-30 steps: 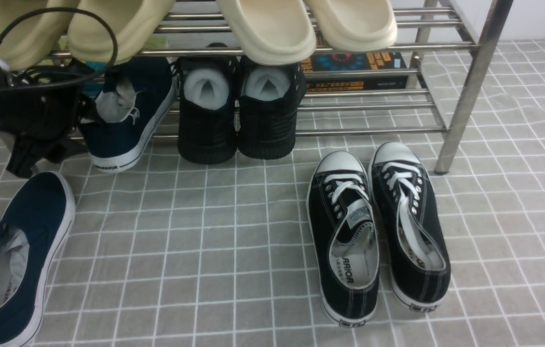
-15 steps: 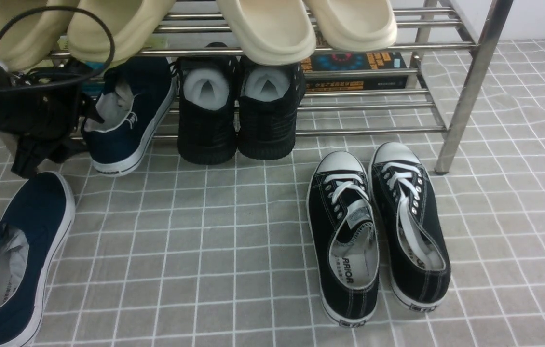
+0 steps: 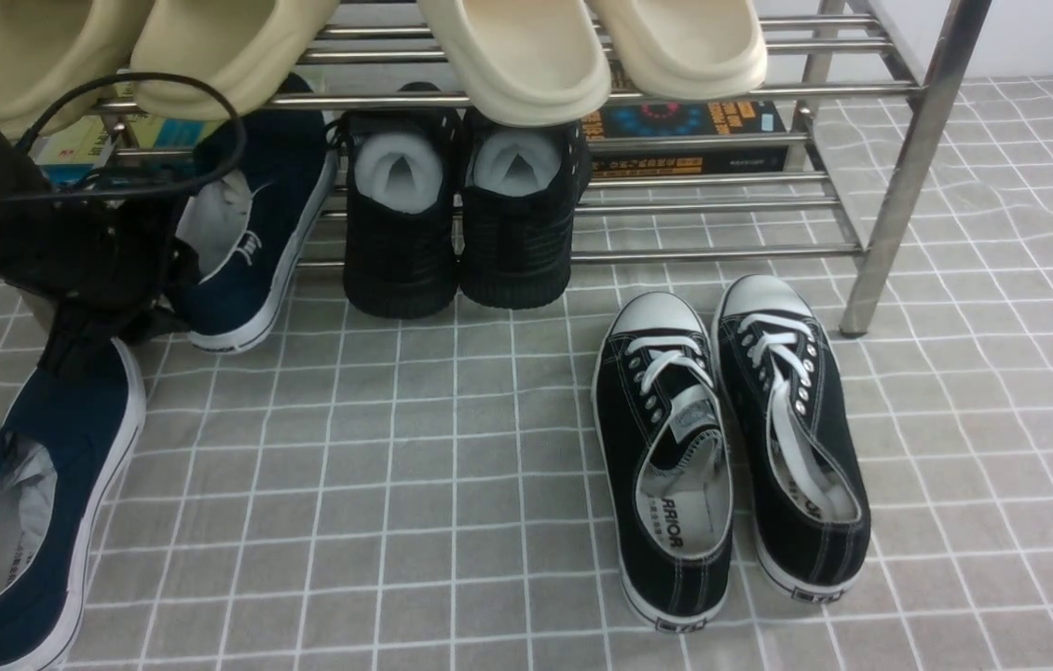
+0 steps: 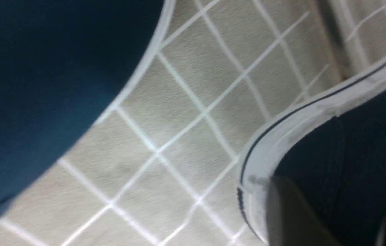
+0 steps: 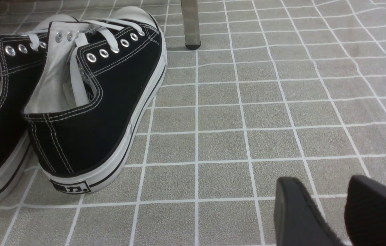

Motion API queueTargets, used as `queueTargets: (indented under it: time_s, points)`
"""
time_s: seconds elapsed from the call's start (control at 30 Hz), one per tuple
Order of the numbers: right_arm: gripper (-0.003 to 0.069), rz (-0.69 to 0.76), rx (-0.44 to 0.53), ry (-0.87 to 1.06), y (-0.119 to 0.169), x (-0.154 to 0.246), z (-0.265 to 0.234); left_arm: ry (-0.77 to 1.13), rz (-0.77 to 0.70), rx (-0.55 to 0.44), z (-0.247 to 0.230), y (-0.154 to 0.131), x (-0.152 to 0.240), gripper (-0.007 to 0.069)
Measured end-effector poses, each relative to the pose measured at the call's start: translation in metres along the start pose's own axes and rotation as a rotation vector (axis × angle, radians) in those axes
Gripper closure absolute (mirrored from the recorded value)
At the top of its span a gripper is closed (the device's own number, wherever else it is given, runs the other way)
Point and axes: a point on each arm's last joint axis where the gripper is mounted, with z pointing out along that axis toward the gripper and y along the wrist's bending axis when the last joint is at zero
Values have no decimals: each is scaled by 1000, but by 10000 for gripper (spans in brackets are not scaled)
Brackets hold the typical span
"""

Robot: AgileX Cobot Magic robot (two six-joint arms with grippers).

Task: Take the shoes off the shelf with your hand from the grey coffee tablecloth.
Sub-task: 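Grasp the leftmost shoe on the bottom shelf of the shoe rack with the left gripper, then set the held shoe down on the floor in front of the rack with the left gripper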

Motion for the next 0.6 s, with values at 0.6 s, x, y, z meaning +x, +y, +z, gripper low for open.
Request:
queueTargets:
  time_s: [0.6]
  points:
    - [421, 0, 0, 0, 0, 0, 0, 30, -17, -326, -82, 63, 39, 573]
